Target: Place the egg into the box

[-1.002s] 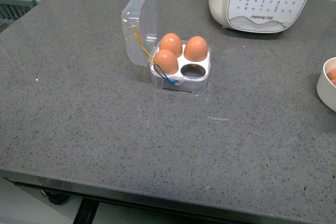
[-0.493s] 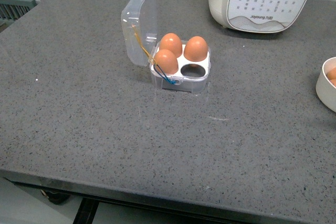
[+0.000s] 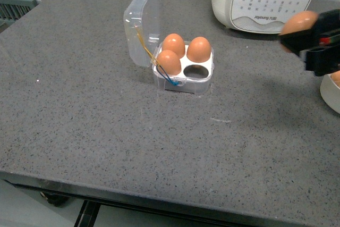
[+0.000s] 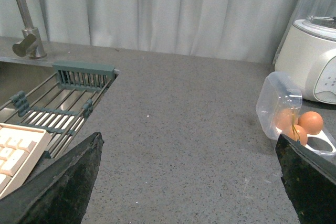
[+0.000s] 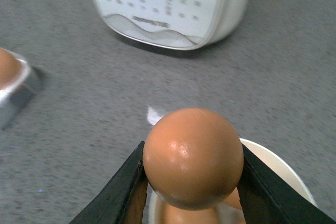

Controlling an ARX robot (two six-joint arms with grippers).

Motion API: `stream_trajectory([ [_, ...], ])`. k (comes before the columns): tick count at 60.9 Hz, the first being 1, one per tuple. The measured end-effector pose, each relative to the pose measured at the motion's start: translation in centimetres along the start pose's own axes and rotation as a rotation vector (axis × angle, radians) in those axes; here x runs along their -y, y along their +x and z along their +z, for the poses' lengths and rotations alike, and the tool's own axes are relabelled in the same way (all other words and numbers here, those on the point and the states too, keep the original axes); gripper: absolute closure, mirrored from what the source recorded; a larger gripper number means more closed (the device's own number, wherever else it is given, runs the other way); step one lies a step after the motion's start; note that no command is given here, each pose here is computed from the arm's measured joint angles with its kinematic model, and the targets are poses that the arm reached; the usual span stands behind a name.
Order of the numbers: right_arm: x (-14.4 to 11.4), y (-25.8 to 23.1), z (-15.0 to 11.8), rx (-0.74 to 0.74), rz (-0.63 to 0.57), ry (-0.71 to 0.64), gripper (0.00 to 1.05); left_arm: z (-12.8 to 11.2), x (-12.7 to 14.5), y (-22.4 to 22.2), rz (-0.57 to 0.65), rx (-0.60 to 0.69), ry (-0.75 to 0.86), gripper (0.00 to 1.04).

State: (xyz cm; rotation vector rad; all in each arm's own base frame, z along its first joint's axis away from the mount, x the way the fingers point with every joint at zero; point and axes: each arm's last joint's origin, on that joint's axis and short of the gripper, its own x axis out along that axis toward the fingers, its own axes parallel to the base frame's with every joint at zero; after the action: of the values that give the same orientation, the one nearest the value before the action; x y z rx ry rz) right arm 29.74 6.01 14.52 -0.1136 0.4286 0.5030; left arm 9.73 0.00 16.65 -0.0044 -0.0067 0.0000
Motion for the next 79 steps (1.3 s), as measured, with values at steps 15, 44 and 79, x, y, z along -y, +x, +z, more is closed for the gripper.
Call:
stream_trajectory([
  [15,-3.9,2.9,1.0,-0.017,0.086,-0.037,0.64,0.0,0.0,0.0,0.000,0.000,0.000,0.07],
  [44,-5.3,6.6,0.5,-0.067,0.137,-0.048,0.64,0.0,0.0,0.0,0.000,0.000,0.000,0.07],
  [79,-5.5,9.2,0.3,-0.101,0.169,-0.056,0.64,0.0,0.0,0.0,0.000,0.000,0.000,0.07],
])
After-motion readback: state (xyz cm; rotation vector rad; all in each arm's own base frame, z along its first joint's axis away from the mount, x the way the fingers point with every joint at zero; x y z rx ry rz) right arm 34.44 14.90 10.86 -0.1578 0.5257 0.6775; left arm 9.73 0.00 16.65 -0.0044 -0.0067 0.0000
